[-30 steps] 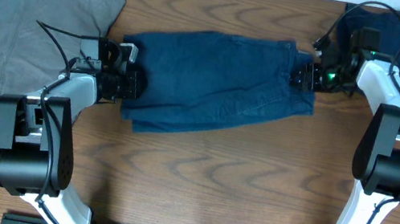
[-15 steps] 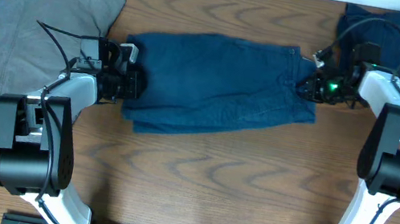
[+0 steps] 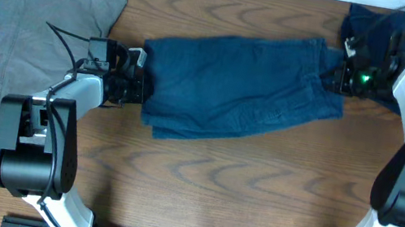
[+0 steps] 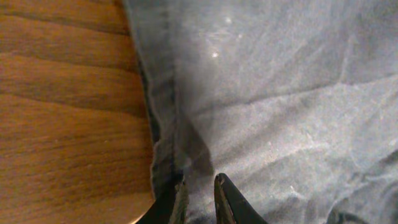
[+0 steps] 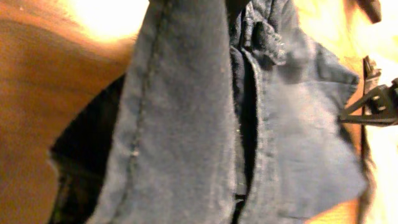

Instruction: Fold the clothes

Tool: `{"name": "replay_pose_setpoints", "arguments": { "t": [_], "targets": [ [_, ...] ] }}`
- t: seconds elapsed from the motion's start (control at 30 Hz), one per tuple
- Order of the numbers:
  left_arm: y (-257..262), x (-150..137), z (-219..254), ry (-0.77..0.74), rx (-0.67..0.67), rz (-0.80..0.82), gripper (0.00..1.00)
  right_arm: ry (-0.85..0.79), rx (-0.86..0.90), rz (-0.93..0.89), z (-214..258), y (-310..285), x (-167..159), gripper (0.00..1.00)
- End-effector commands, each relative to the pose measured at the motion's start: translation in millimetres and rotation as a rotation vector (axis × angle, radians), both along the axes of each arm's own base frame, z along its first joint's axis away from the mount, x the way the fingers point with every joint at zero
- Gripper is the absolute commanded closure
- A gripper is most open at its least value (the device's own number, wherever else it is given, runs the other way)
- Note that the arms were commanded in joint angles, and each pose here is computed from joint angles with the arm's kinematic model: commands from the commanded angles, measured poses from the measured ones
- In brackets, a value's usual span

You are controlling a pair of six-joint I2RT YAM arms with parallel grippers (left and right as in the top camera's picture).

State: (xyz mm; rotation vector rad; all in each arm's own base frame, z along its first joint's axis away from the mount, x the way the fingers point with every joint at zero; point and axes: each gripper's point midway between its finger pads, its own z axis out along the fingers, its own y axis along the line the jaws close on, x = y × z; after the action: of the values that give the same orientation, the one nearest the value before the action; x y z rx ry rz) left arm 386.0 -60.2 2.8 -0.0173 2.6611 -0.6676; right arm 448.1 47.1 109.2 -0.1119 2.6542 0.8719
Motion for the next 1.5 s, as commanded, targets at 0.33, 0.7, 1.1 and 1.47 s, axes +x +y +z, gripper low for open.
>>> {"name": "replay_pose_setpoints", "arguments": {
  "t": [0.33,0.7,1.1,1.47],
  "targets": [
    [-8,-11,-21,0.059,0.077,-0.019,0.88,-0.223,-0.135,0.188,50,201,-12,0.99],
    [-8,-11,-21,0.059,0.076,-0.018,0.87,-0.365,-0.208,0.272,36,309,-43,0.99],
    [-4,-8,-18,0.063,0.066,0.017,0.11,-0.323,-0.229,0.319,-21,326,-40,0.99],
    [18,-10,38,0.025,0.03,0.147,0.03,-0.338,-0.217,0.314,-18,328,-37,0.99]
  ]
}}
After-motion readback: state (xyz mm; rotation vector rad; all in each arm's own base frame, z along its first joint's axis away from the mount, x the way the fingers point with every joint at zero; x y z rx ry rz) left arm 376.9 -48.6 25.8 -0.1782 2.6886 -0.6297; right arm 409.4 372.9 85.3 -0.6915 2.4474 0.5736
